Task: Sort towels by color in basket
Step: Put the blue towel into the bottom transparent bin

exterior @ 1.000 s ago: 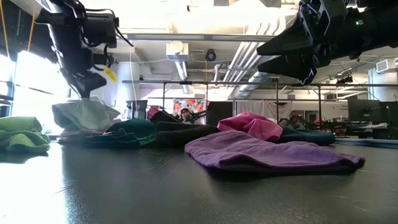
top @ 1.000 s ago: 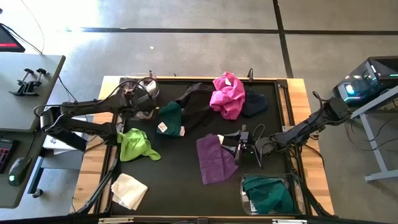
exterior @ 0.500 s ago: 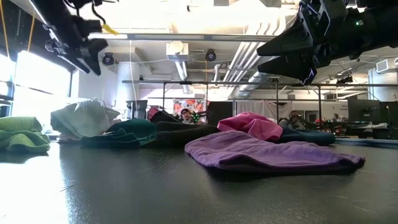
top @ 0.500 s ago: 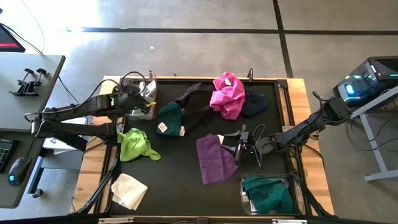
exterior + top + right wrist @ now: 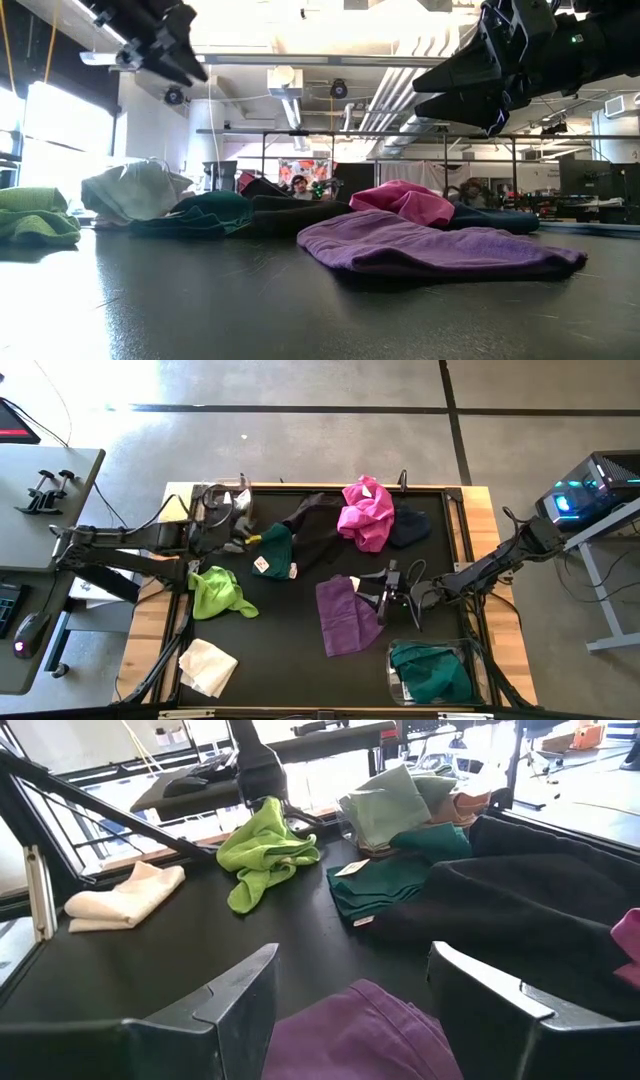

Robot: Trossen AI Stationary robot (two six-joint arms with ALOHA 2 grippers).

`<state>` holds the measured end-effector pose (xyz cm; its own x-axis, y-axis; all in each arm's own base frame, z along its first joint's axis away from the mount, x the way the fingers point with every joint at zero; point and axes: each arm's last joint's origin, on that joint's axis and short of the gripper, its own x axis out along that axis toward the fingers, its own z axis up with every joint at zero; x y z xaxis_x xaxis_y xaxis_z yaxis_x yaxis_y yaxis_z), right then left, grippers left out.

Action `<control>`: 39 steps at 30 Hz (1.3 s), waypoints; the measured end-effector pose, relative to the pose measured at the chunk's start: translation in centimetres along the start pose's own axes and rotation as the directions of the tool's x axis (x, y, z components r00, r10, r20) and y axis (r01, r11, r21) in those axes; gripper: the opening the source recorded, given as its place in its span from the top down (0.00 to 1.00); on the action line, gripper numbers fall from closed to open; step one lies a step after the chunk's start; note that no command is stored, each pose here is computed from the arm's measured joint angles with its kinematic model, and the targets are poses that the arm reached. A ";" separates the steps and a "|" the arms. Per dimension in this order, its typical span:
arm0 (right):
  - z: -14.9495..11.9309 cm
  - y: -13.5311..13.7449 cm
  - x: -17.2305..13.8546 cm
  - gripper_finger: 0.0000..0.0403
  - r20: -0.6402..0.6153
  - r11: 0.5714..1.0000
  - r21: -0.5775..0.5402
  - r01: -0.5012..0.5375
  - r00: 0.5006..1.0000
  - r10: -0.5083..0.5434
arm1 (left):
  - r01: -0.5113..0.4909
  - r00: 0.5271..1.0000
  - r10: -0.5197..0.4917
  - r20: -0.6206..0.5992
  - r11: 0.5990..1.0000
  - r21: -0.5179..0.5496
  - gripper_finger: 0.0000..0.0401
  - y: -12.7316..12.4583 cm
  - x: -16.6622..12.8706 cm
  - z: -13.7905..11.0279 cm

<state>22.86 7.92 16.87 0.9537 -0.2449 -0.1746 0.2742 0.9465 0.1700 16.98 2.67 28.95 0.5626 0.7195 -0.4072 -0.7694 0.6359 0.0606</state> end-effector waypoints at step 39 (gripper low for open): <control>0.0 -0.4 0.3 0.40 -0.003 0.999 0.042 0.019 1.000 -0.019 | 0.449 0.892 -0.452 -0.021 0.877 0.172 0.51 -15.6 10.8 -7.4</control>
<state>23.00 7.47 16.80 0.9479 -0.2621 -0.1810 0.2973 0.9321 0.2070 32.82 -1.55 16.81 0.8432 0.3480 -0.4098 -0.3701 0.9286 0.0270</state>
